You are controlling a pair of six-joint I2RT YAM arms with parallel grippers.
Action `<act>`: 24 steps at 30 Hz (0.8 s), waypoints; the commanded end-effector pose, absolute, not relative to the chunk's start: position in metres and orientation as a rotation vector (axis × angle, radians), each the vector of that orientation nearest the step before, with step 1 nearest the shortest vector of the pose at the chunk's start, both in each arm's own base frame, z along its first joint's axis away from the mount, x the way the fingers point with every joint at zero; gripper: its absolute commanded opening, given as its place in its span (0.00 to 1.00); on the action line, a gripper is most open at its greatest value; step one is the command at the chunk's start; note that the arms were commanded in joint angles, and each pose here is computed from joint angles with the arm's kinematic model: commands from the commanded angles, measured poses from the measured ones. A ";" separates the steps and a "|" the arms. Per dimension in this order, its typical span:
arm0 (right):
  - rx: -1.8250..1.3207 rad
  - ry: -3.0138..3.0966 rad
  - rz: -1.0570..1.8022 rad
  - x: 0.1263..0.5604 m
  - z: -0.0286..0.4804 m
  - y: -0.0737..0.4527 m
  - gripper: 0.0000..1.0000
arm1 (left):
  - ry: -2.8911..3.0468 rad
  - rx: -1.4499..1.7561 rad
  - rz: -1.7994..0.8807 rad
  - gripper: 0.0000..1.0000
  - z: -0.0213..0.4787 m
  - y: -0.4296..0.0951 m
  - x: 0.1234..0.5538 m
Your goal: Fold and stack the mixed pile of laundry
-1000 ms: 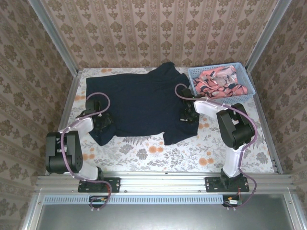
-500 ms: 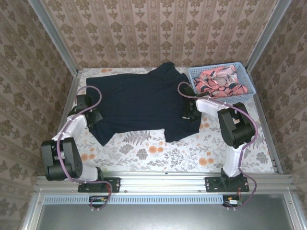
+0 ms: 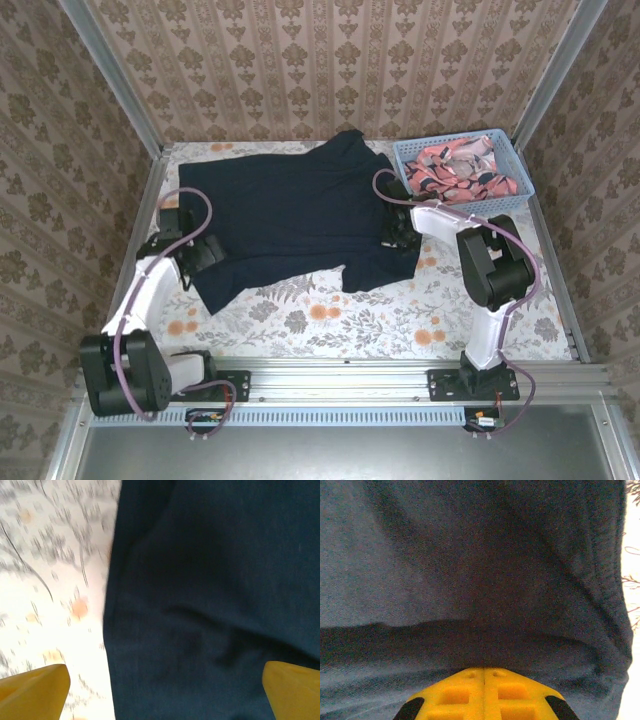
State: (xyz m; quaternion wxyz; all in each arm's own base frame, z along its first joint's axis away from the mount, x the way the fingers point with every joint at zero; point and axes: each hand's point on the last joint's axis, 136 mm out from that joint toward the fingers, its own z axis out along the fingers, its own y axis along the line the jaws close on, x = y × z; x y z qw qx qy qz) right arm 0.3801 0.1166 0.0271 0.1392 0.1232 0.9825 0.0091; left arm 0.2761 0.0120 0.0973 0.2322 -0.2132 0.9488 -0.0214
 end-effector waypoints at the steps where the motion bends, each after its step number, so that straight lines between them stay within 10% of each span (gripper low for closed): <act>1: 0.340 2.820 0.042 0.373 0.042 0.116 0.04 | 2.749 -0.673 -0.174 1.00 0.075 -0.011 0.223; 9: 0.215 2.853 0.052 0.347 0.053 0.132 0.07 | 2.563 -0.793 -0.583 0.90 0.078 -0.067 0.236; 18: 0.235 2.906 0.010 0.292 0.047 0.119 0.54 | 2.481 -0.560 -0.642 0.90 0.099 -0.115 0.294; 24: 0.408 2.891 -0.040 0.296 0.041 0.081 0.60 | 2.551 -0.323 -0.678 0.91 0.094 -0.173 0.307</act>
